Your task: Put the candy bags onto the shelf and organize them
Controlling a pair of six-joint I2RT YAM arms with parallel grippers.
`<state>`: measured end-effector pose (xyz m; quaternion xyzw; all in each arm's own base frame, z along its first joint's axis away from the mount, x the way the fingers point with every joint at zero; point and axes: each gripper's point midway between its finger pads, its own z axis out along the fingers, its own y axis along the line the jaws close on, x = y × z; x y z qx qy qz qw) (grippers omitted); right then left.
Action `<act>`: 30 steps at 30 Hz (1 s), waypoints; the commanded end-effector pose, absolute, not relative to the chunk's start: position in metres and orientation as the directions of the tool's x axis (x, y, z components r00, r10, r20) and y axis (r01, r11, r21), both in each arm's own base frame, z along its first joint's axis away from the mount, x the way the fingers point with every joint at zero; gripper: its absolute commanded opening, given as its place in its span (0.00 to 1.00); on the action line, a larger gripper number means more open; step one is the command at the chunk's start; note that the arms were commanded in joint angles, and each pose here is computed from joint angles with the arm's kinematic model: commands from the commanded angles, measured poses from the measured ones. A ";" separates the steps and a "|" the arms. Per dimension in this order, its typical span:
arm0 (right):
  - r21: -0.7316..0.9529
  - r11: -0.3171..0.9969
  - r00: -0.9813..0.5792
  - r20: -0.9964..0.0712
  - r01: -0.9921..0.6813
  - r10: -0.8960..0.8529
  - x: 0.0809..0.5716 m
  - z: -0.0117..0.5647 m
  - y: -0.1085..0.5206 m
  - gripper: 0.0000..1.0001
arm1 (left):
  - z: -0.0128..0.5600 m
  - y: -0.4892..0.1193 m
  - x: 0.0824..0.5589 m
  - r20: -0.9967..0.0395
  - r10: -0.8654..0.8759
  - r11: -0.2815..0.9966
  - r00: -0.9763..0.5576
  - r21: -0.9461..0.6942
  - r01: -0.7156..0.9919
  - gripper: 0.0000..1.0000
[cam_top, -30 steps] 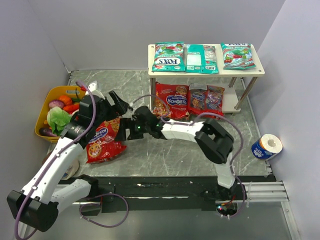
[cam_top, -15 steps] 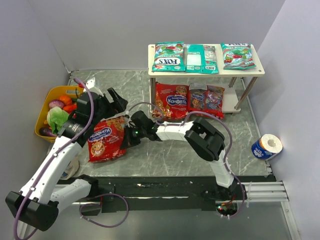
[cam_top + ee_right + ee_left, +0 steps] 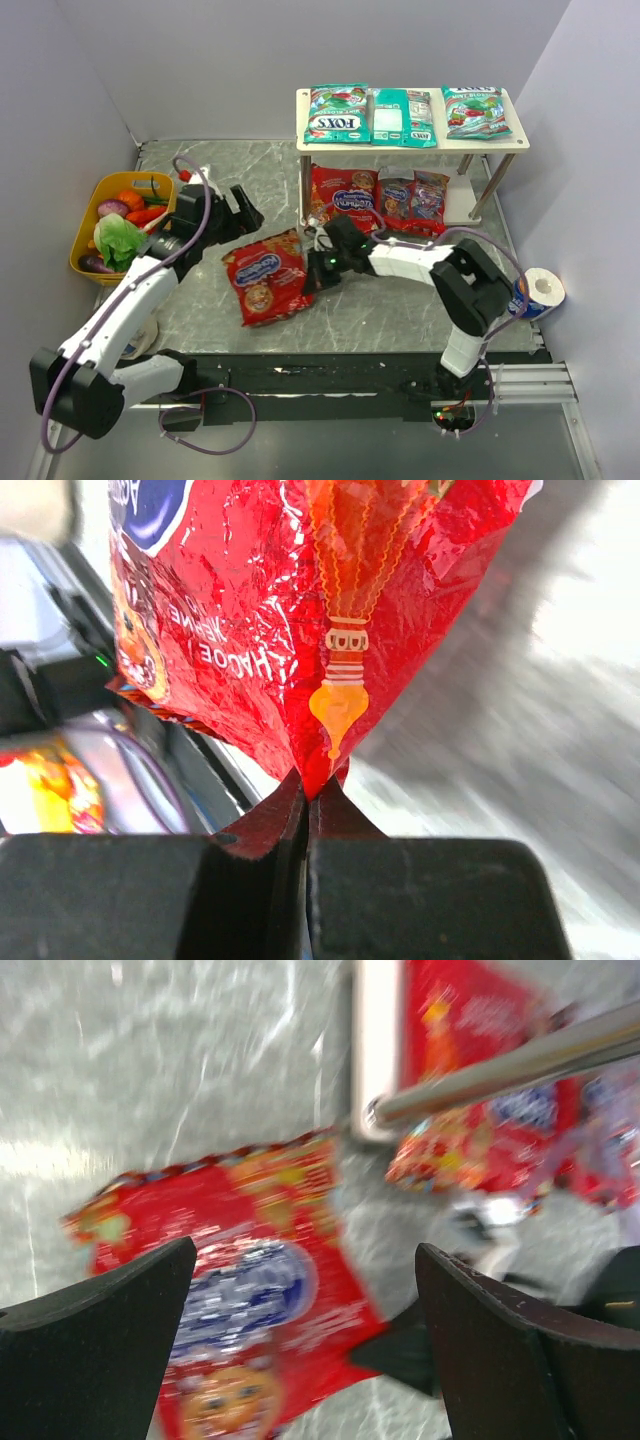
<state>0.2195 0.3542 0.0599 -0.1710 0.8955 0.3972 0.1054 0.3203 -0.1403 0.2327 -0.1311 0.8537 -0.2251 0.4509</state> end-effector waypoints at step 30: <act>0.718 0.643 -0.764 -0.249 0.267 0.595 0.209 0.125 0.230 0.99 | 0.035 -0.192 0.268 -0.162 -0.366 0.833 -0.916 -0.496 -0.245 0.58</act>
